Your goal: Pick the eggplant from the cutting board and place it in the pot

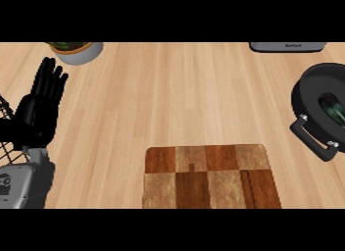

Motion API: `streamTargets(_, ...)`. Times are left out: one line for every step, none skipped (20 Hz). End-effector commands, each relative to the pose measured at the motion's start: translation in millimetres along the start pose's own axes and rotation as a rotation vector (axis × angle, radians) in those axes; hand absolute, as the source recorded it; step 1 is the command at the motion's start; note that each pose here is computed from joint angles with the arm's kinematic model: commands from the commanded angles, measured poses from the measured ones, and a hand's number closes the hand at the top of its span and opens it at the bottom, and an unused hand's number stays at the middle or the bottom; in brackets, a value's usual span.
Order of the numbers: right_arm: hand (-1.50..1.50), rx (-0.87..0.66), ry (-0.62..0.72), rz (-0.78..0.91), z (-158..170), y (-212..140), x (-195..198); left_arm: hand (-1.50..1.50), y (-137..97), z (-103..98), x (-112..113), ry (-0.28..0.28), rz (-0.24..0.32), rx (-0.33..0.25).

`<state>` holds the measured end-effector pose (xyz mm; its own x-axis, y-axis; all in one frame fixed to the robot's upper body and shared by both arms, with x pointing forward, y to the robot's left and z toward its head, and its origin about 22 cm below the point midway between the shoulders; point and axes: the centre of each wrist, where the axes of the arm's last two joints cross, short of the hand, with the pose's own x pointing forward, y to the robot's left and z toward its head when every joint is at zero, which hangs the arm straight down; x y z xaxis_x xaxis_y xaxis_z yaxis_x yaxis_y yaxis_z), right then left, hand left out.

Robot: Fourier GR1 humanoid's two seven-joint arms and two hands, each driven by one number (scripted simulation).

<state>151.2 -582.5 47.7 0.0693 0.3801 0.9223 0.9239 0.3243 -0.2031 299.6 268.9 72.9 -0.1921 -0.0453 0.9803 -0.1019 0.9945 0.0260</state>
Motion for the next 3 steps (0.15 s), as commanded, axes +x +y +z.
streamTargets(-1.50, -0.012, -0.005, -0.006, -10.2, -31.8, -0.2, 0.00, 1.9, 2.2, 6.5, 0.002, -0.003, 0.016)
streamTargets(-1.50, -0.019, -0.003, -0.011, -1.2, -43.7, -18.0, 0.00, 11.1, 4.6, 5.5, 0.012, 0.011, 0.000)
streamTargets(-1.50, -0.023, 0.003, 0.009, 16.4, -45.7, -32.0, 0.00, -8.8, 13.3, -7.0, -0.003, -0.008, 0.011)
